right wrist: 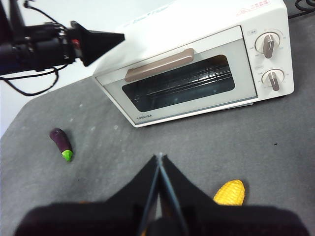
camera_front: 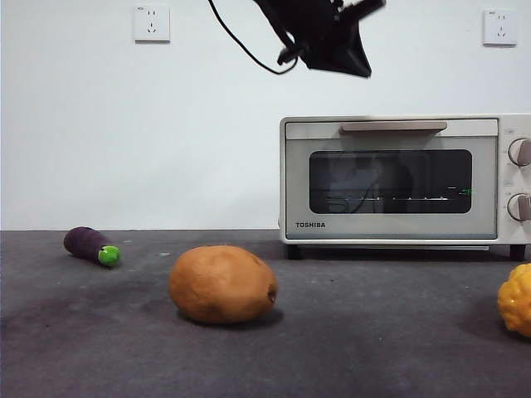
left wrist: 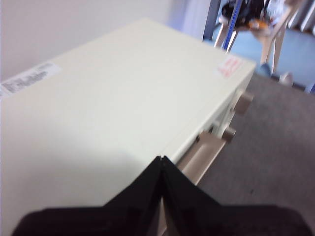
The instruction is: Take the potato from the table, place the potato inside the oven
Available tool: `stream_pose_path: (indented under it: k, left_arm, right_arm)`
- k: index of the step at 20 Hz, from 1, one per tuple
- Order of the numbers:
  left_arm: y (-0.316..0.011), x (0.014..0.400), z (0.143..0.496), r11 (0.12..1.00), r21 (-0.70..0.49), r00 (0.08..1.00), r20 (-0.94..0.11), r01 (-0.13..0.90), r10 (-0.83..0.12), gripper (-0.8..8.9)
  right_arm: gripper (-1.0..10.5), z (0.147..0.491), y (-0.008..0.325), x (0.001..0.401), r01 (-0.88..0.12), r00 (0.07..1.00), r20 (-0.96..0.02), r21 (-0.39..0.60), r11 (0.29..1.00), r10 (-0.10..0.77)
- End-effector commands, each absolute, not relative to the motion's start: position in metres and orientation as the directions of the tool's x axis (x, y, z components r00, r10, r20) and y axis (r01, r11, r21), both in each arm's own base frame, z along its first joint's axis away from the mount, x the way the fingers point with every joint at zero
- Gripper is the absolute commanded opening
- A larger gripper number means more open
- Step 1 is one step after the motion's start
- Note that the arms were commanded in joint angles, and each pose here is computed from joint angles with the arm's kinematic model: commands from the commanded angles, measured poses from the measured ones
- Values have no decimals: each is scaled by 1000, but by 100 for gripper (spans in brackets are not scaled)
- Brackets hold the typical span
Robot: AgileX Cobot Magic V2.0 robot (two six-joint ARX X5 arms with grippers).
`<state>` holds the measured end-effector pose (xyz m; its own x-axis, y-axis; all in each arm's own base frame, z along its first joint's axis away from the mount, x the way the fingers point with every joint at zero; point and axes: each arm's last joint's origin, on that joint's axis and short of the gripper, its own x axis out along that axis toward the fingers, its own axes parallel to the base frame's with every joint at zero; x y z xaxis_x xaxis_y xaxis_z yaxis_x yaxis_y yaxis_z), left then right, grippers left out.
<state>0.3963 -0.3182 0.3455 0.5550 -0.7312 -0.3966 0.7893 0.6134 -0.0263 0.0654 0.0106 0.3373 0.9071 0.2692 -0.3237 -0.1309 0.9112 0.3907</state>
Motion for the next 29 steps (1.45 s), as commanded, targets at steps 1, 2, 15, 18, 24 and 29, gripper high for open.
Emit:
stream_pose_path:
  k: [1,2,15,18,24,29]
  left_arm:
    - [-325,400,332,571,70,544,-418,818,-728,-5]
    - [-326,400,330,561,90,541,-424,823,-726,-6]
    - [-334,405,301,478,234,526,-511,846,-680,-7]
    - [-335,406,295,482,243,532,-526,842,-663,-8]
    - [-334,411,275,479,214,504,-587,851,-634,-8]
    - [-334,408,269,475,182,472,-632,861,-614,-8]
  right_arm:
    - [-7,338,10,64,-144,910,-320,355,924,264]
    - [-7,338,10,64,-145,909,-323,350,925,264]
    - [-7,334,9,63,-104,907,-362,307,946,217]
    - [-7,335,9,63,-101,908,-360,305,947,213]
    - [-7,334,9,63,-106,908,-362,292,951,213]
    - [-7,334,9,63,-107,908,-362,291,951,213]
